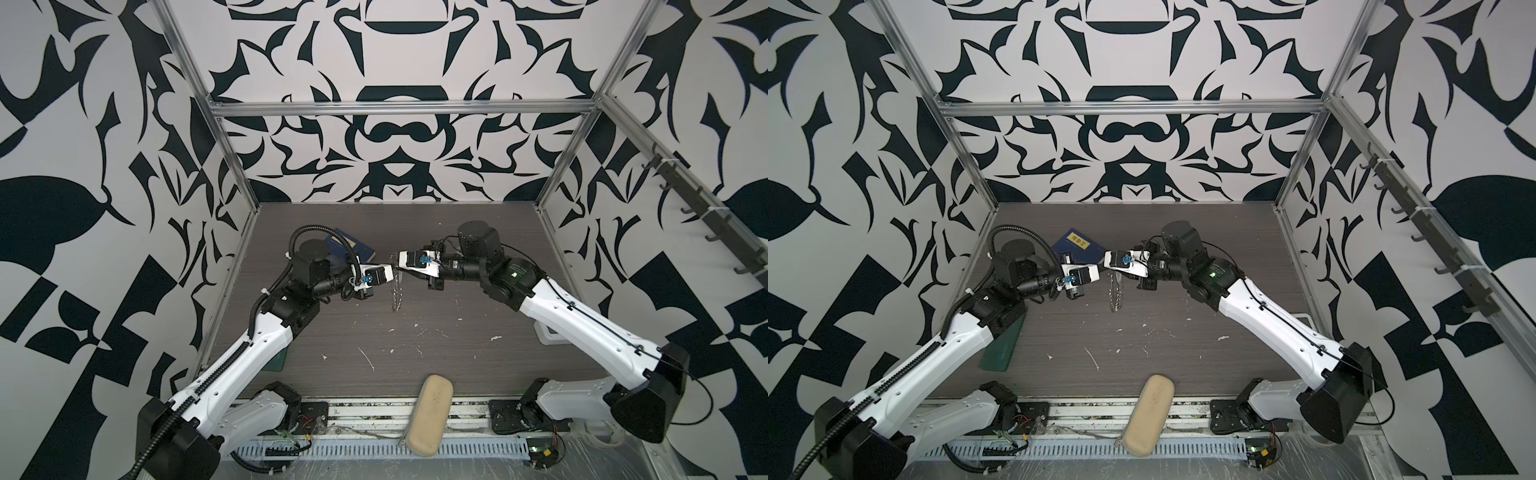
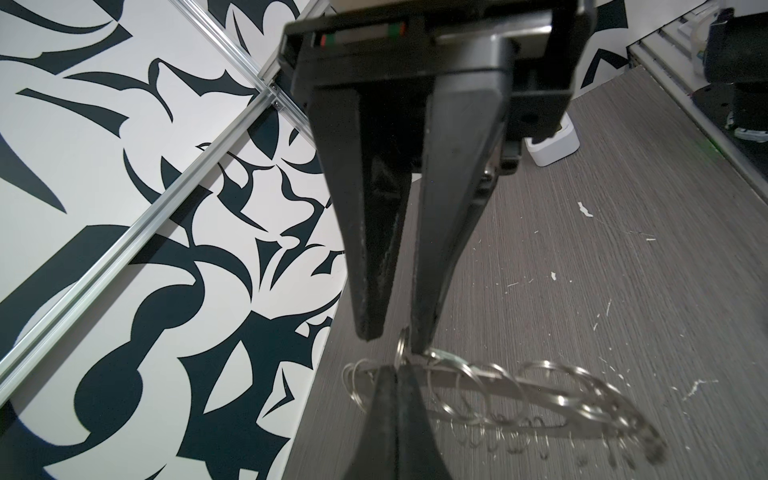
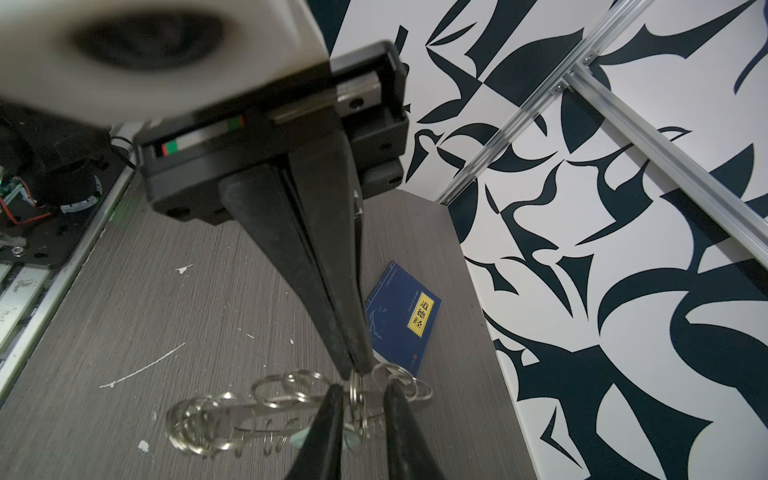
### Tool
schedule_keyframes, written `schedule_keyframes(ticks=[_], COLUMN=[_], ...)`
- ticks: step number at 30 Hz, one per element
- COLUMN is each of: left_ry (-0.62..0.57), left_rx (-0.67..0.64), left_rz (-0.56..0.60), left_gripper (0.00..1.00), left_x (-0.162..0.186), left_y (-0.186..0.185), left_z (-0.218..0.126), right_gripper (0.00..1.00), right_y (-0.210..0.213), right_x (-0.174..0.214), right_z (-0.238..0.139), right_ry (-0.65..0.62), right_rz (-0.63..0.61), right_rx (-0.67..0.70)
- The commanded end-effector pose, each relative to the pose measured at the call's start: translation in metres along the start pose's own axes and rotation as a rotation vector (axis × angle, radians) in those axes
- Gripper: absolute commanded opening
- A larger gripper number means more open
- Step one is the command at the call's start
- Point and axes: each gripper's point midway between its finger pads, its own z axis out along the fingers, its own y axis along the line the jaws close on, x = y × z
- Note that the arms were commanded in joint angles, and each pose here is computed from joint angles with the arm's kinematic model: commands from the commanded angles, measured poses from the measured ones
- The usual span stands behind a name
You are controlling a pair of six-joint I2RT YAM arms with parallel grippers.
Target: Remove the keys from the keyring
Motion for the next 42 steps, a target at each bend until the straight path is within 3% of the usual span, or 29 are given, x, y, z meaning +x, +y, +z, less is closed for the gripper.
schedule_keyframes(ticks=[1,6,12,15,21,42], left_ry=[-0.052,-0.064,-0.110,-0.134,-0.170,-0.206], left_rx=[-0.024,-0.010,-0.006,0.024,0.039,0.084], left_rz=[0.034,0.032,-0.054,-0.093,-0.115,-0.136], left_gripper=[0.00,0.00,0.00,0.10,0.15,0.12], left_x=[-0.021,-0.023,-0.031,-0.033,-0.037,-0.042], left_y=[0.009,0.007,0.009,0.008,0.008,0.005], left_z=[-0.007,-0.007,-0.011,-0.013,-0.016,-0.016], right_gripper=[0.21,0.00,0.00,0.00,0.00,0.00], right_y=[-0.007,-0.007,-0.005,-0.001,0.005,0.005], right_x=[-0.020,-0.020,-0.024,-0.031,-0.037,-0.052], right_z=[-0.007,-0.006,-0.011,-0.015,-0.022,-0.025], right_ry=[-0.036,-0.038,-0.068,-0.124,-0.175,-0.273], right_rz=[-0.031,-0.042,-0.077,-0.096,-0.136,-0.132], right_rx=[0.016,0.016,0.026,0.038,0.026,0.012])
